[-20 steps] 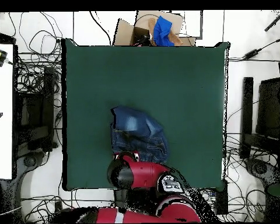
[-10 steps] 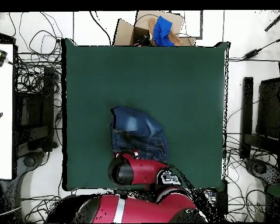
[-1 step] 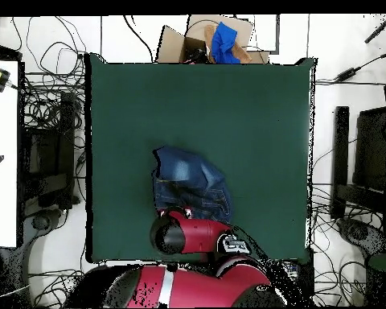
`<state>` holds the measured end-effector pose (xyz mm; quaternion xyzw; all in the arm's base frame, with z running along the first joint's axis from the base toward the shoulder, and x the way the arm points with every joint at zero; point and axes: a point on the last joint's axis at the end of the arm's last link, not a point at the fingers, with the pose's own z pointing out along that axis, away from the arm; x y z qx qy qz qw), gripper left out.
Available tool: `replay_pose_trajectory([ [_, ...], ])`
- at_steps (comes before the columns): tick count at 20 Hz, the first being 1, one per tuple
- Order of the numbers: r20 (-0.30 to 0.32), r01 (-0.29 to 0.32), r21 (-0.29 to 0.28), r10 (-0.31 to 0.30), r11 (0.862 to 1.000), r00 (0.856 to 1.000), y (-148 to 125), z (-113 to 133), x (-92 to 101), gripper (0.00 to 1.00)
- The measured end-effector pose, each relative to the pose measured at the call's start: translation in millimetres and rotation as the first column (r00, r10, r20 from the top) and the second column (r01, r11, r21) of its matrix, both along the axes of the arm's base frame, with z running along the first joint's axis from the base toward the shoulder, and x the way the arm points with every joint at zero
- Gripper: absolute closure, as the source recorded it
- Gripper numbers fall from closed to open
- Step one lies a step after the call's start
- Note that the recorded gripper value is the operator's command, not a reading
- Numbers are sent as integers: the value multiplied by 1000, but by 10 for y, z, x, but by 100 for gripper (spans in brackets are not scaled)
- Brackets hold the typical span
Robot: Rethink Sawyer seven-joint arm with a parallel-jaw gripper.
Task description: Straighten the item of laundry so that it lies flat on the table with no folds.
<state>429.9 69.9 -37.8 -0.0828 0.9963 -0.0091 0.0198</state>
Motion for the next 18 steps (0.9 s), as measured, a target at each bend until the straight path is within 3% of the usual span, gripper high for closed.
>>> replay_pose_trajectory([
  [18,0,-2,2,2,1000,1000,-45,-64,24,0],
])
